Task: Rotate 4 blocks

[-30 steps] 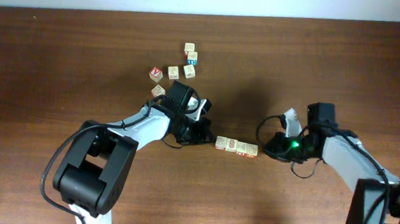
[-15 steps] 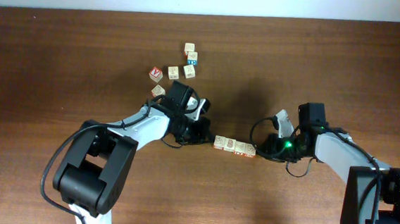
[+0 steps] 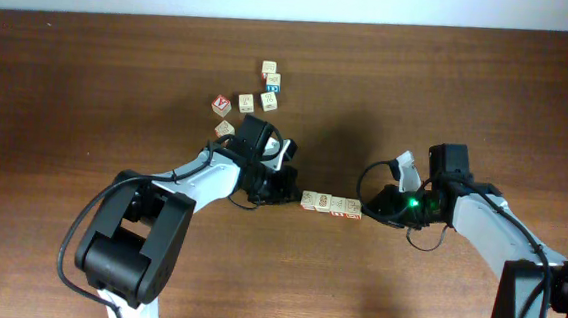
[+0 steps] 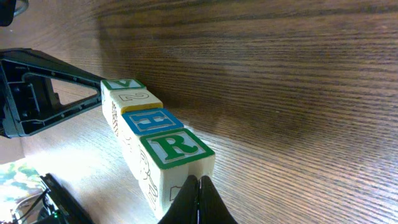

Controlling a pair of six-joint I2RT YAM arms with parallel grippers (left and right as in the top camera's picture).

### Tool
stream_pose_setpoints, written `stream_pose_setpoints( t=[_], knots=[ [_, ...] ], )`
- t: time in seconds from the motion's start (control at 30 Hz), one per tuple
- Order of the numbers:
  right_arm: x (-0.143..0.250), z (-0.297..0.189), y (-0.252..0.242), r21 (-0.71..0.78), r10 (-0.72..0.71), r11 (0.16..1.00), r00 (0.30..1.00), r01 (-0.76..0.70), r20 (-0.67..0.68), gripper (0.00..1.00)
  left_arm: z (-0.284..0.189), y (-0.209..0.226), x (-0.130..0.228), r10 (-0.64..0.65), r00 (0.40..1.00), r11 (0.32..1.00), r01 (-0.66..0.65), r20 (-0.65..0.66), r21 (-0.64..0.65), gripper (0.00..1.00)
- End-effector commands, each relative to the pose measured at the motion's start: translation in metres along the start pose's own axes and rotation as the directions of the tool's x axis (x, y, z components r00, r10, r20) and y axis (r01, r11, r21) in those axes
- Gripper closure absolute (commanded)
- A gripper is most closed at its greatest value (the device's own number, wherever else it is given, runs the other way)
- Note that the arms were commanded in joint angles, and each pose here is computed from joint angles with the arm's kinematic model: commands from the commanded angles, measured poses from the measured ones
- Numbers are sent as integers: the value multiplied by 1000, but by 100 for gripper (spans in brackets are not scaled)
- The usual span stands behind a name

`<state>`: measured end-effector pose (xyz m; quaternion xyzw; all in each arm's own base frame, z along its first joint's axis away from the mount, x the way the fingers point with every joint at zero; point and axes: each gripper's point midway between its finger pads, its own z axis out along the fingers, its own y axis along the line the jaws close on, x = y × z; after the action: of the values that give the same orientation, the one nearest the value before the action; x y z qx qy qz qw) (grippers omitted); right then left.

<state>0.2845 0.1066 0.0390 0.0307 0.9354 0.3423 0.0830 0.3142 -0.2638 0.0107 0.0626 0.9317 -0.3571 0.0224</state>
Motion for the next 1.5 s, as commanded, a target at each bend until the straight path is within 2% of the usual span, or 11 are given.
stream_pose_setpoints(
  t=[0.0, 0.37, 0.73, 0.9, 1.23, 1.47],
  knots=[
    [-2, -3, 19, -57, -5, 998, 1000, 5, 5, 96, 3, -9, 3, 3, 1000, 999, -2, -21, 39, 100],
    [-8, 14, 85, -60, -130, 990, 991, 128, -31, 96, 3, -8, 3, 3, 1000, 999, -2, -22, 39, 100],
    [-8, 16, 97, -39, -135, 990, 990, 133, -39, 96, 3, -8, 3, 3, 1000, 999, -3, -21, 38, 100],
    [-3, 24, 114, -4, -180, 984, 983, 180, -48, 96, 4, -7, 3, 3, 1000, 999, -3, -19, 32, 100],
    [-4, 24, 115, -1, -177, 984, 983, 178, -45, 96, 4, -7, 3, 3, 1000, 999, -3, -19, 32, 100],
    [1, 31, 116, 37, -188, 981, 981, 190, -54, 96, 4, 6, 3, -52, 999, 998, 52, -9, -44, 100]
  ],
)
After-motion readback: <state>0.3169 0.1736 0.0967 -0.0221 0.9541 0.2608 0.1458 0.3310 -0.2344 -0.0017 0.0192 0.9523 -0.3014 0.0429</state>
